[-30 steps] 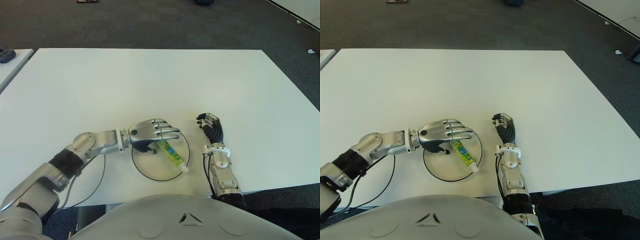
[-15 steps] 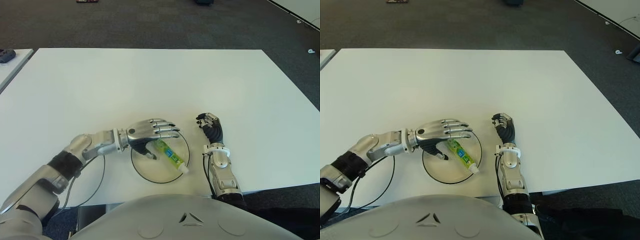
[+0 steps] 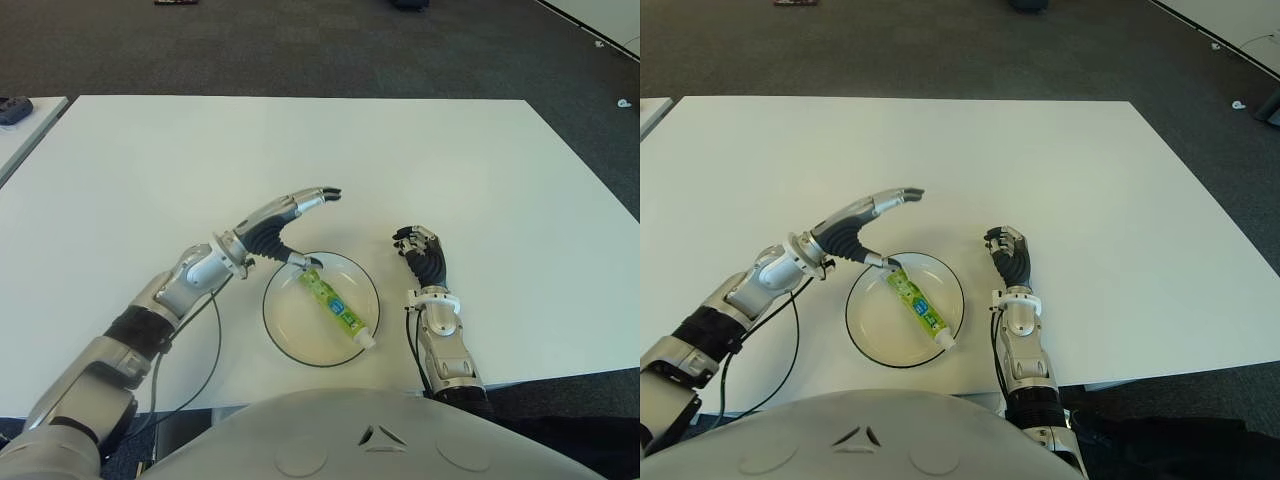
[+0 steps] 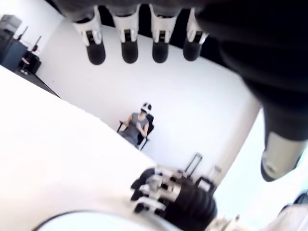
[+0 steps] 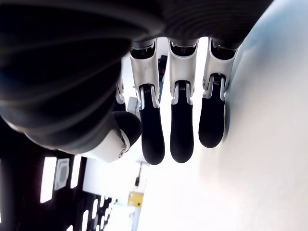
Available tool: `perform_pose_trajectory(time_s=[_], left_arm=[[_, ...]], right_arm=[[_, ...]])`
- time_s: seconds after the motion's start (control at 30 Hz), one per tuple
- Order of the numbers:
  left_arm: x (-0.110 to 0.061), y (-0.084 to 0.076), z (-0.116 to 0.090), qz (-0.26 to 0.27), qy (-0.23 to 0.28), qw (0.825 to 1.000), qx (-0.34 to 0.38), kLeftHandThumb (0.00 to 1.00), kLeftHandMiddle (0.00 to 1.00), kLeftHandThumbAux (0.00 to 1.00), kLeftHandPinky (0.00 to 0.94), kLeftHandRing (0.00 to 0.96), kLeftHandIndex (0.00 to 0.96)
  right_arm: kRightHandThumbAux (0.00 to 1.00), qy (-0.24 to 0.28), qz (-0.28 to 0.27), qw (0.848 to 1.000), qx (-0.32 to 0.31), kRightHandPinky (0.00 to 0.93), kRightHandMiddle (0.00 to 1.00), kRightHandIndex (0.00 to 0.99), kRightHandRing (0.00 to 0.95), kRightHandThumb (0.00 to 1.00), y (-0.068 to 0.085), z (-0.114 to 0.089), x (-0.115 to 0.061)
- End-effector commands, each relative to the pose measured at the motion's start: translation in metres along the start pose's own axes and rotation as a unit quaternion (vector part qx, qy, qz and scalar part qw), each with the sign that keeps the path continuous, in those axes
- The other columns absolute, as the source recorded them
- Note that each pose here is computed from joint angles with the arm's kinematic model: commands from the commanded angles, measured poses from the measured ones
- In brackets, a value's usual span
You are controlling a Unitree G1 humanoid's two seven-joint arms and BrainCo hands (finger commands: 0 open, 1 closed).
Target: Put the toothpaste on the table into the plate.
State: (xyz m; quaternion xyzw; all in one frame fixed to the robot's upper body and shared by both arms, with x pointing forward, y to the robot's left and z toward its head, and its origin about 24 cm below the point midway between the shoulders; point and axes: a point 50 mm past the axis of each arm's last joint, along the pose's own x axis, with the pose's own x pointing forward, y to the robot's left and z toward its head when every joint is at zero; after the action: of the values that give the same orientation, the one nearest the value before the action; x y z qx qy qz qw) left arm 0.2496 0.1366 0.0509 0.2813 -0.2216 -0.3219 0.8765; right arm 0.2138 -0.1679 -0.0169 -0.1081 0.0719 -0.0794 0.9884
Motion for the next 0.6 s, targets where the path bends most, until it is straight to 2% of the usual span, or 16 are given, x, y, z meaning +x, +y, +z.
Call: perform_pose_trajectory(time_s=[0.03, 0.1, 0.23, 0.33, 0.6], left_arm=[[-0.008, -0.005, -0.021, 0.086, 0.071, 0.99, -0.092, 0.0, 0.0, 0.585, 0.074, 0.0, 0.0], [-0.01, -0.005, -0.025, 0.123, 0.085, 0.983, -0.108, 0.0, 0.0, 0.597, 0.114, 0.011, 0.0], [-0.014, -0.007, -0.031, 0.188, 0.1, 0.968, -0.131, 0.0, 0.058, 0.639, 0.158, 0.068, 0.072], [-0.014, -0.007, -0.03, 0.226, 0.098, 0.959, -0.137, 0.006, 0.163, 0.712, 0.228, 0.163, 0.171], [-0.021, -0.009, -0.04, 0.311, 0.12, 0.932, -0.145, 0.003, 0.351, 0.844, 0.409, 0.36, 0.3]], right_arm=[[0.733, 0.008, 0.0, 1.0, 0.0, 0.481, 0.48, 0.422, 0.476, 0.714, 0.001, -0.002, 0.002], [0.733, 0.01, -0.001, 1.0, -0.001, 0.482, 0.48, 0.421, 0.476, 0.714, 0.0, -0.002, 0.003], [0.733, 0.011, -0.002, 1.0, -0.002, 0.478, 0.48, 0.422, 0.473, 0.714, 0.0, -0.002, 0.004], [0.733, 0.012, -0.001, 1.0, -0.002, 0.475, 0.479, 0.422, 0.471, 0.715, 0.0, -0.003, 0.005], [0.733, 0.014, 0.003, 1.0, -0.003, 0.47, 0.476, 0.422, 0.464, 0.715, 0.0, -0.003, 0.008]])
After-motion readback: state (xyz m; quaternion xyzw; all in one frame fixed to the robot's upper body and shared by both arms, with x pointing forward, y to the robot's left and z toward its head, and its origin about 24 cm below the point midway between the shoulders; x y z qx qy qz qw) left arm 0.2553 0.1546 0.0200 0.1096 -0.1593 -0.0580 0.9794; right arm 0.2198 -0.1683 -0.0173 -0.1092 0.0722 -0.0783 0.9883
